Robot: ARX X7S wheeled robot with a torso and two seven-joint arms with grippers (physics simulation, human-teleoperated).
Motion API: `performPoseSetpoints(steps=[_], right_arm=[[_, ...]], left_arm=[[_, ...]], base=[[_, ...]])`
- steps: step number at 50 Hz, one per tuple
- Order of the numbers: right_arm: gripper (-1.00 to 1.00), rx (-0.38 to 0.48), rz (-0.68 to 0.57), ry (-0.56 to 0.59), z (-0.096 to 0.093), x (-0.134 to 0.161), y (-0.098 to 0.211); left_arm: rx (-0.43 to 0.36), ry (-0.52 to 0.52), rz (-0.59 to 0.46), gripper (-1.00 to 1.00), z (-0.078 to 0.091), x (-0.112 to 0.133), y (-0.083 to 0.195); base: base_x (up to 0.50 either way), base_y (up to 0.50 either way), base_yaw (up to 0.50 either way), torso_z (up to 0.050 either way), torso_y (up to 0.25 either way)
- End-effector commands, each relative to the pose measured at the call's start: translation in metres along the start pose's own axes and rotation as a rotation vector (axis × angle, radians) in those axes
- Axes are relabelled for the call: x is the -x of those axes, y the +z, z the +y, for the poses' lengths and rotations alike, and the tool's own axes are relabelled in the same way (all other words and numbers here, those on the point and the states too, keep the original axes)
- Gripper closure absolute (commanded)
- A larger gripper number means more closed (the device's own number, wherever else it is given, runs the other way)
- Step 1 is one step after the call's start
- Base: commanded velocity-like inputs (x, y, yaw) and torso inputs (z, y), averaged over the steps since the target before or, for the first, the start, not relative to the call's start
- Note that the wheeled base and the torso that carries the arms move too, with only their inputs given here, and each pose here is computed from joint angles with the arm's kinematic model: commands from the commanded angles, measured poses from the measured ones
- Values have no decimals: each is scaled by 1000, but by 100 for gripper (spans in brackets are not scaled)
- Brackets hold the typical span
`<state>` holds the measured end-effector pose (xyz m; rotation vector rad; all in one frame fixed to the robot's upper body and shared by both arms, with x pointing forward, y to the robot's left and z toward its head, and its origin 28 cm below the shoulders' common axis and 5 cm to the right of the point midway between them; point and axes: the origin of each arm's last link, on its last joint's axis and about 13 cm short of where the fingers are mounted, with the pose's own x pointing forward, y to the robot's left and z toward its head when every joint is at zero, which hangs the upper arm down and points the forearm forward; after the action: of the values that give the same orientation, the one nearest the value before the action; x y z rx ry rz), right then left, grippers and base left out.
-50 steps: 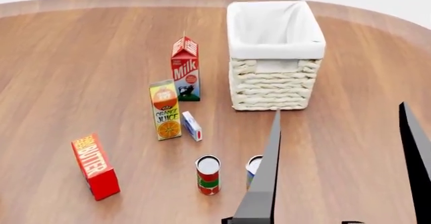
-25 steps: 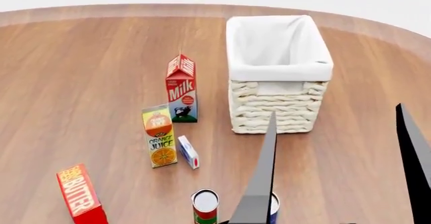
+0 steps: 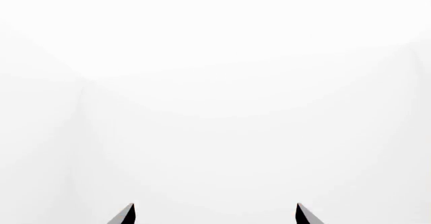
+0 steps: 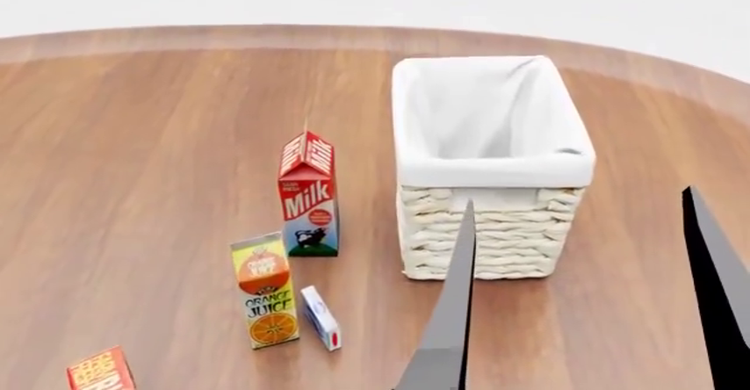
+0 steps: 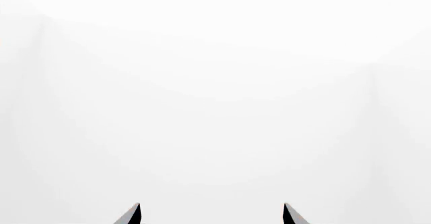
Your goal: Pick up the alphabet soup and the tomato sauce, and put them in the basket.
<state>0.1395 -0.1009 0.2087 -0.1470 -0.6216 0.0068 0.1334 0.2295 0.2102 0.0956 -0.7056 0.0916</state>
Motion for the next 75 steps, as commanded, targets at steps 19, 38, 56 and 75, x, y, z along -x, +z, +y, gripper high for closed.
performPoseSetpoints(steps=[19,38,56,75], right_arm=[[-100,-1,0,3,1,3,-3],[-100,-1,-3,5,1,2,-2],[-100,-2,-3,9,1,-4,5],[-100,-5,-6,11,1,-3,6]], left_arm=[[2,-3,1,-100,-1,0,-1],[2,-3,1,-100,-1,0,0],[3,0,0,-100,0,0,0],[1,-2,3,-100,-1,0,-1]], base=[[279,0,0,0,1],[279,0,0,0,1],[279,0,0,0,1],[228,0,0,0,1]])
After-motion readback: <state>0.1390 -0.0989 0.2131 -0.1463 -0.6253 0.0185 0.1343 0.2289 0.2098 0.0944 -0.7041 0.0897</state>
